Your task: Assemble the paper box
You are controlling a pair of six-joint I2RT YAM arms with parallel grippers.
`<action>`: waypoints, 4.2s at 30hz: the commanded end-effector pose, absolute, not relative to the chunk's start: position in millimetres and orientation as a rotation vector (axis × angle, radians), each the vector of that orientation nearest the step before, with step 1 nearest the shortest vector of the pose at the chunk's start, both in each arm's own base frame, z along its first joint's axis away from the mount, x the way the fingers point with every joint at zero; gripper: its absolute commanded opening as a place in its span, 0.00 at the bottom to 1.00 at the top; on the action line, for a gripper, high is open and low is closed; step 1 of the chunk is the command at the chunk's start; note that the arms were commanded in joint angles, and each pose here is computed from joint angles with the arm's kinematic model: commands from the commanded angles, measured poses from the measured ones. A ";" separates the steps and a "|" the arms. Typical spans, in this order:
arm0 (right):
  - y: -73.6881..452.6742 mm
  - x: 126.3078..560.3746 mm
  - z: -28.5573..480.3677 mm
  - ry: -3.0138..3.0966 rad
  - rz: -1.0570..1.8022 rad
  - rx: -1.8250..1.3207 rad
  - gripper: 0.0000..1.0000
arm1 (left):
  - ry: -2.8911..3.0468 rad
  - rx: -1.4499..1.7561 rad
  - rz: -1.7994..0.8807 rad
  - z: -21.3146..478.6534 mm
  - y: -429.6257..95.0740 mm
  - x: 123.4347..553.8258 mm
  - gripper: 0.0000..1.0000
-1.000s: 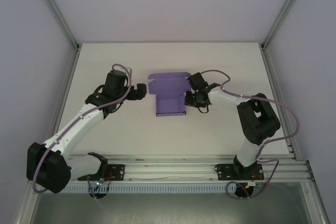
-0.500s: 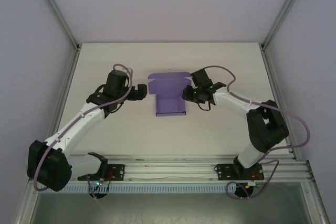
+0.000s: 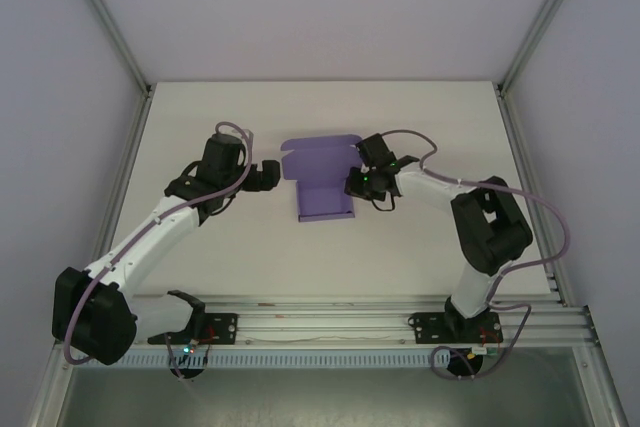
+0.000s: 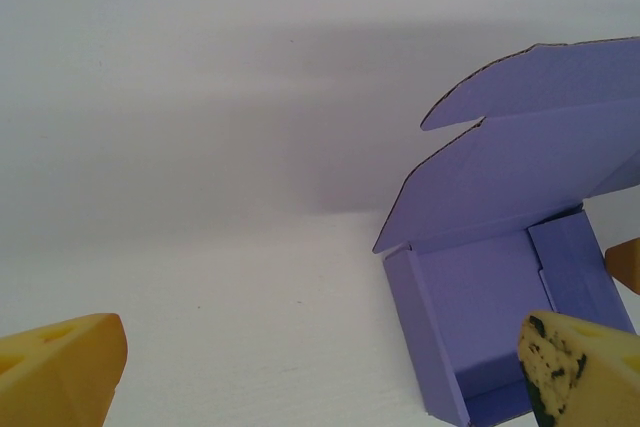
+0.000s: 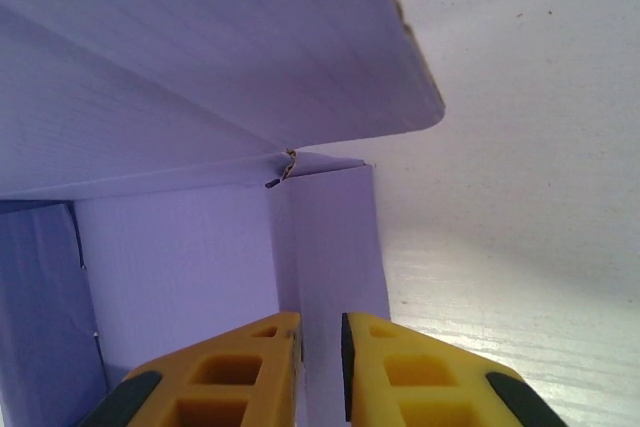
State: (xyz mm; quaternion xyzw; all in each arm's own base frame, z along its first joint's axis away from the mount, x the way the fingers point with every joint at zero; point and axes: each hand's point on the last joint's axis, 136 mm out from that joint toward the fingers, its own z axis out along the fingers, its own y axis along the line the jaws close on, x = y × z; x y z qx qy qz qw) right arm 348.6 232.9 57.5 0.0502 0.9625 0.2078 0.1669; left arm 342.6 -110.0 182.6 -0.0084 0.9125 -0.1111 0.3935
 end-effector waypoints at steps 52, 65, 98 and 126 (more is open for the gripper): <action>191.6 322.6 0.3 2.967 0.163 0.150 0.15 | 2.301 -0.020 -0.251 188.0 -106.0 343.5 1.00; 188.9 319.6 -8.2 2.994 -0.009 0.069 0.15 | 2.294 -0.022 -0.231 190.9 -102.5 342.1 1.00; 190.5 319.5 -24.0 2.992 -0.087 -0.110 0.07 | 2.279 -0.032 -0.222 194.9 -97.9 335.0 1.00; 202.7 347.2 81.6 2.544 0.079 -0.046 0.00 | 2.239 -0.202 -0.589 155.4 -171.7 316.3 0.98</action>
